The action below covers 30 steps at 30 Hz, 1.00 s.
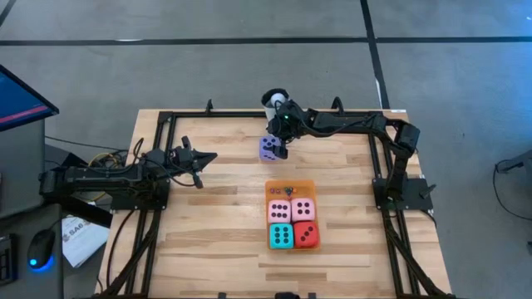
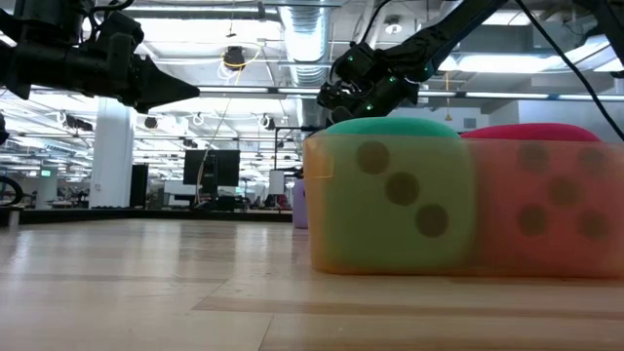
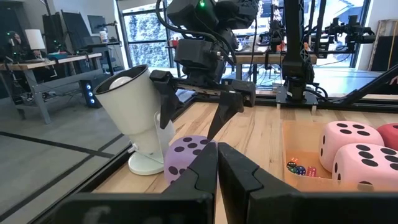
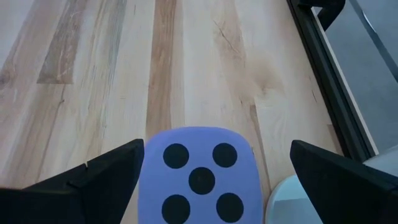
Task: Pick & Place Dice
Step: Put the large purple dice into the orange bin
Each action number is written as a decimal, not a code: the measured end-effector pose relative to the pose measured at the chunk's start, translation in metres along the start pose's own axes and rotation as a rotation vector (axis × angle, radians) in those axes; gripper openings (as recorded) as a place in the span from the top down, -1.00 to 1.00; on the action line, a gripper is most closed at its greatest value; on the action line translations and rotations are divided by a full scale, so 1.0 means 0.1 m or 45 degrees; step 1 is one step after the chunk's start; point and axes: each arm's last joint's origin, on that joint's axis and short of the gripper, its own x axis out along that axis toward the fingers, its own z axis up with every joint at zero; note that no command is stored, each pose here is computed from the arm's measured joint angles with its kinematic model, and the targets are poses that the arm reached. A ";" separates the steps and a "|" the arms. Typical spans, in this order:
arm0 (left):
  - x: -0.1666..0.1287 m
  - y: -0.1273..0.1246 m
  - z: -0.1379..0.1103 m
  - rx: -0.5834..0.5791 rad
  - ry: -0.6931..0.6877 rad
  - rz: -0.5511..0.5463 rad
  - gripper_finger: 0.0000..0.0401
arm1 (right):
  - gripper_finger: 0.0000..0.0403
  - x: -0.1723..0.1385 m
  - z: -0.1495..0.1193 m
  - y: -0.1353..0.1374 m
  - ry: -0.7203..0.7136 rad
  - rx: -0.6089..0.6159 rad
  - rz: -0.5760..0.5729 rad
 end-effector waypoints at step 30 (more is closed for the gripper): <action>0.00 0.00 0.00 0.004 0.005 -0.001 1.00 | -0.99 0.20 -0.13 -0.02 0.029 0.022 0.015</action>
